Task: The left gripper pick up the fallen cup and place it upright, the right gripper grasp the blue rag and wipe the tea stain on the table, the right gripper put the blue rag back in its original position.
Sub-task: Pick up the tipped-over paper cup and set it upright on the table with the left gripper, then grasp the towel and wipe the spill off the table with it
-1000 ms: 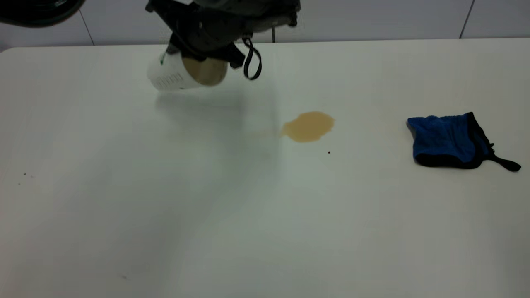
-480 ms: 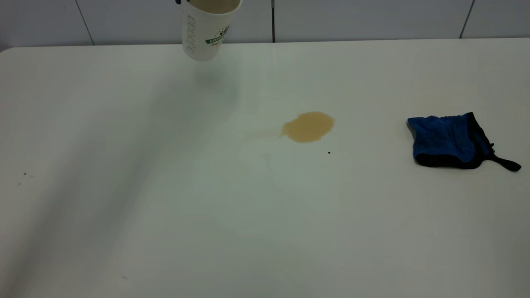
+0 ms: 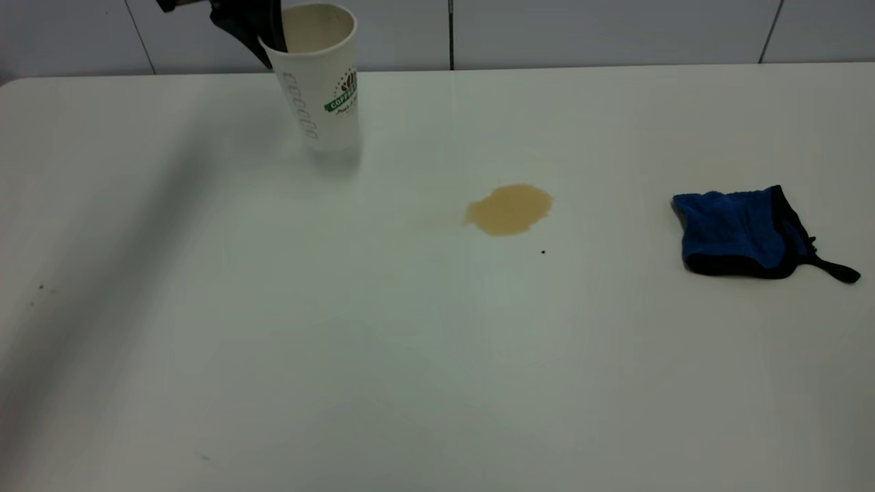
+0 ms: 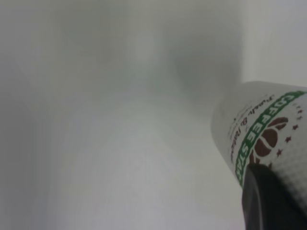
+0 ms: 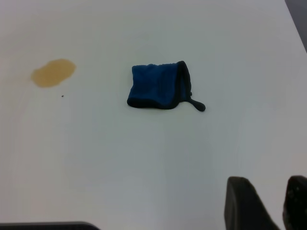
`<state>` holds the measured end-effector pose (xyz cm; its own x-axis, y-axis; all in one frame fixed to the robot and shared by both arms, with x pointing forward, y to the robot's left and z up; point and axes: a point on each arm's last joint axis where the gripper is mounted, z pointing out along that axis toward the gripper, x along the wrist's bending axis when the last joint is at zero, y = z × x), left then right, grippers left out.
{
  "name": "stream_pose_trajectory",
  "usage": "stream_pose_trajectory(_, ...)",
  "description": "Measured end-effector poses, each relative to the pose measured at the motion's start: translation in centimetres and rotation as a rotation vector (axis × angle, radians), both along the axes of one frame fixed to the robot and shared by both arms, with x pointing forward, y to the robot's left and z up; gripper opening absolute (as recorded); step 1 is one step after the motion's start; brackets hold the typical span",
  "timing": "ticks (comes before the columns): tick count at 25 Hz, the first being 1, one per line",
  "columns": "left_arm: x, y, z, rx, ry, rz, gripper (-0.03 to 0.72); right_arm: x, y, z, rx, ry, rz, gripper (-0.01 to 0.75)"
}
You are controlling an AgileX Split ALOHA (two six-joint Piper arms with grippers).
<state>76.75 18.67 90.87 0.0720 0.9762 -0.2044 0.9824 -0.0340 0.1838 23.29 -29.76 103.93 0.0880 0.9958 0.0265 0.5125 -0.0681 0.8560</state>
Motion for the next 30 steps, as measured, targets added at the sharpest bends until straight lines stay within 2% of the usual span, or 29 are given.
stream_pose_trajectory(8, 0.4, 0.0, -4.3, -0.026, 0.030, -0.019, 0.054, 0.0, 0.0, 0.0, 0.000, 0.000, 0.000, 0.239)
stream_pose_trajectory(11, 0.5, -0.1, -4.8, -0.034, 0.025, -0.016, 0.088, 0.0, 0.0, 0.0, 0.000, 0.000, 0.000, 0.239)
stream_pose_trajectory(15, 0.5, -0.4, -5.0, -0.063, 0.015, -0.041, 0.211, 0.0, 0.0, 0.0, 0.000, 0.000, 0.000, 0.239)
stream_pose_trajectory(19, 0.6, -0.4, -4.7, -0.062, -0.004, -0.075, 0.409, 0.0, 0.0, 0.0, 0.000, 0.000, 0.000, 0.239)
stream_pose_trajectory(21, 0.8, -0.4, -4.0, -0.060, -0.020, -0.089, 0.504, 0.0, 0.0, 0.0, 0.000, 0.000, 0.000, 0.239)
stream_pose_trajectory(24, 0.9, -0.2, -1.6, -0.033, -0.055, -0.114, 0.594, 0.0, 0.0, 0.0, 0.000, 0.000, 0.000, 0.239)
stream_pose_trajectory(27, 1.3, 0.2, 2.2, 0.013, -0.159, -0.119, 0.607, 0.0, 0.0, 0.0, 0.000, 0.000, 0.000, 0.239)
stream_pose_trajectory(30, 1.4, 0.6, 6.4, 0.041, -0.269, -0.100, 0.576, 0.0, 0.0, 0.0, 0.000, 0.000, 0.000, 0.239)
